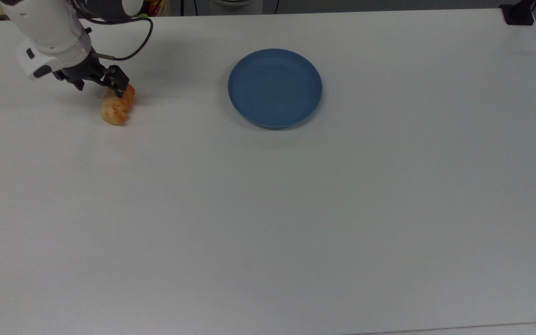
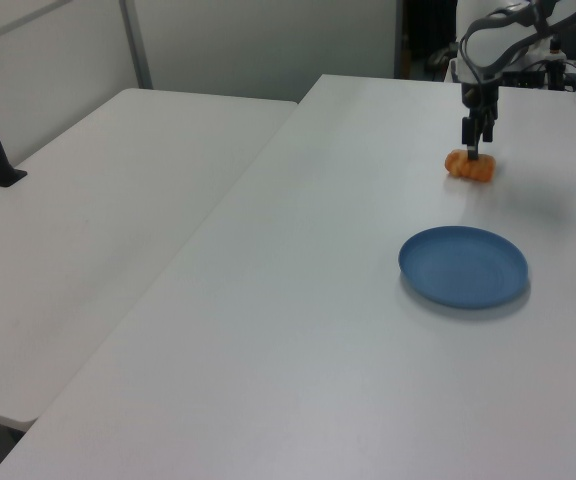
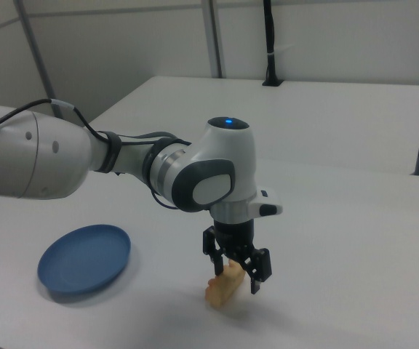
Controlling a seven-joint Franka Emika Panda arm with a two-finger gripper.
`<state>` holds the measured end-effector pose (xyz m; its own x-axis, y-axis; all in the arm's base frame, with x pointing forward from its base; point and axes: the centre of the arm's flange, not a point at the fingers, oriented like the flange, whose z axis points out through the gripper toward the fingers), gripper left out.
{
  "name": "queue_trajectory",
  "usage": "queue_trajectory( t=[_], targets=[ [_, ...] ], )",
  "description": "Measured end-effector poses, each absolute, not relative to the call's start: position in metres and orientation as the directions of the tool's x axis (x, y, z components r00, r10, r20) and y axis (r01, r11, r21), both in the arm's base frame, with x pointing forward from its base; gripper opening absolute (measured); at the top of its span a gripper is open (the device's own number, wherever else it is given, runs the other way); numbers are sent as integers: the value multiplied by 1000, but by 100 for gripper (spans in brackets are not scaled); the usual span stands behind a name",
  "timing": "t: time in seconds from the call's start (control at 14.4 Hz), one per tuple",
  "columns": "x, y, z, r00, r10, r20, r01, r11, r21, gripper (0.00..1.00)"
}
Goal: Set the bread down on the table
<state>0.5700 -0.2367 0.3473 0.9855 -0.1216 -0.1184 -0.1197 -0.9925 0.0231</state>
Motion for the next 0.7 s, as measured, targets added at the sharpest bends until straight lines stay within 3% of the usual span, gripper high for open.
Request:
queue_trajectory(
  t=[0.7],
  targets=[
    [545,-280,389,981,-179,-70,-177,-984,32,99]
  ],
)
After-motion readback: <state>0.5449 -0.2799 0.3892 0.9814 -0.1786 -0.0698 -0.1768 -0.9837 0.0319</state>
